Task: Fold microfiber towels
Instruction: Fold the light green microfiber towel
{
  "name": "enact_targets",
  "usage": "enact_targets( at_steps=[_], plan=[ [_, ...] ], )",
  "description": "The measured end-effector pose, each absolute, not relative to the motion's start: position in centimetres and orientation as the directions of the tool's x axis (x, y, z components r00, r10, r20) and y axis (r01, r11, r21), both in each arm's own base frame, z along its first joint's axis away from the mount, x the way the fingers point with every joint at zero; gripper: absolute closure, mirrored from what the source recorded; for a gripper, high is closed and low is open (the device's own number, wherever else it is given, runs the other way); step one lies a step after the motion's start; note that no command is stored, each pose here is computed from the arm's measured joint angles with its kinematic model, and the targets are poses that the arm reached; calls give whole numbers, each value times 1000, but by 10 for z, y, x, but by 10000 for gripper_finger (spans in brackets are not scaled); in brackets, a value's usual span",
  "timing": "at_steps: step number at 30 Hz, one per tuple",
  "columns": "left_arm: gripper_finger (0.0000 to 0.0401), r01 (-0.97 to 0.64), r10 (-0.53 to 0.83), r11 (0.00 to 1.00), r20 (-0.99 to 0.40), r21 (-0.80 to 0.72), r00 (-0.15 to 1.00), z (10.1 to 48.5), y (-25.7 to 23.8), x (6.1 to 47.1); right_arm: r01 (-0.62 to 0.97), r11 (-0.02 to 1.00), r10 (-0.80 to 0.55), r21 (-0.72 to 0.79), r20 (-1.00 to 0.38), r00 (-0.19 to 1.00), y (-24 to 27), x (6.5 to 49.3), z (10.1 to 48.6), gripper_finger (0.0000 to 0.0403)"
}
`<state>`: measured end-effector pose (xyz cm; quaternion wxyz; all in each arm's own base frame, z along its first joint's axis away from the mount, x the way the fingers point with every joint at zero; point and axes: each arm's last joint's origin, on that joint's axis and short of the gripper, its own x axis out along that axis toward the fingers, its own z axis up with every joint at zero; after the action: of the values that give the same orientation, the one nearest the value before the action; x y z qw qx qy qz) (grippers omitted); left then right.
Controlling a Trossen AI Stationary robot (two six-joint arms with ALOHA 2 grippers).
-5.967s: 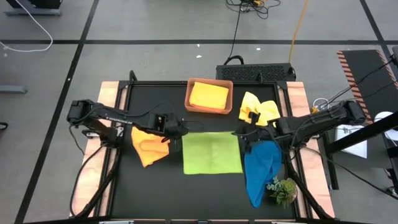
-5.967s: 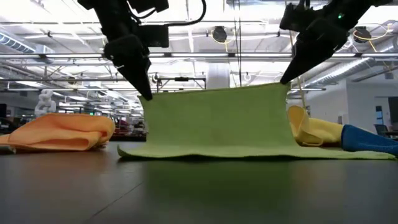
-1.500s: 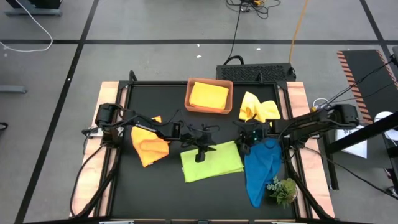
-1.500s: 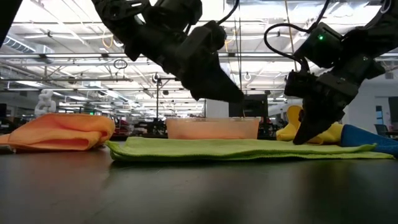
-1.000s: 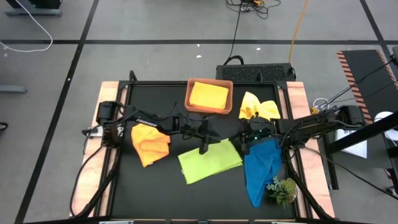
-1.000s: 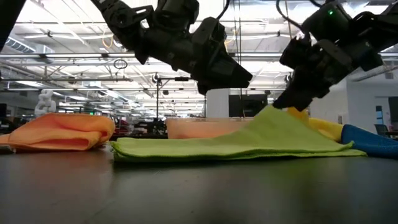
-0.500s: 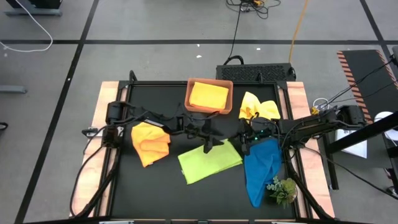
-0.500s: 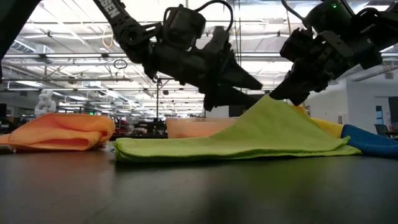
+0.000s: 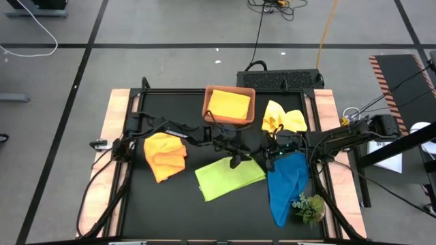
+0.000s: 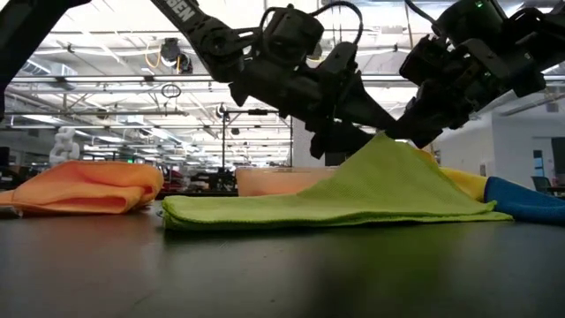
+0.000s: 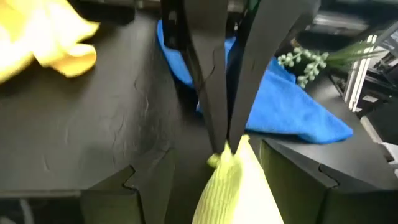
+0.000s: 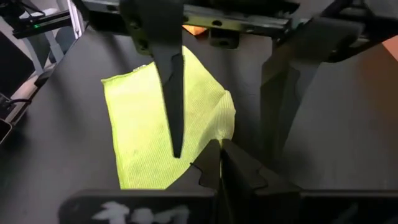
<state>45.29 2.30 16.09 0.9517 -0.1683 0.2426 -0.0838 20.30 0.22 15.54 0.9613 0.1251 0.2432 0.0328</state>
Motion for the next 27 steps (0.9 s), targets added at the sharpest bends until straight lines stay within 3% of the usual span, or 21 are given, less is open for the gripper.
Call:
enact_targets(
  at_steps=[23, 27],
  plan=[
    [164, 87, -255, 932, -467, -352, 846, 159, 20, 451, -15, 967, 133, 256, -451, 883, 4, 203, 156, 403],
    [195, 92, -255, 934, -468, -344, 846, 159, 20, 450, -15, 967, 133, 256, -451, 883, 4, 203, 156, 403]
  ],
)
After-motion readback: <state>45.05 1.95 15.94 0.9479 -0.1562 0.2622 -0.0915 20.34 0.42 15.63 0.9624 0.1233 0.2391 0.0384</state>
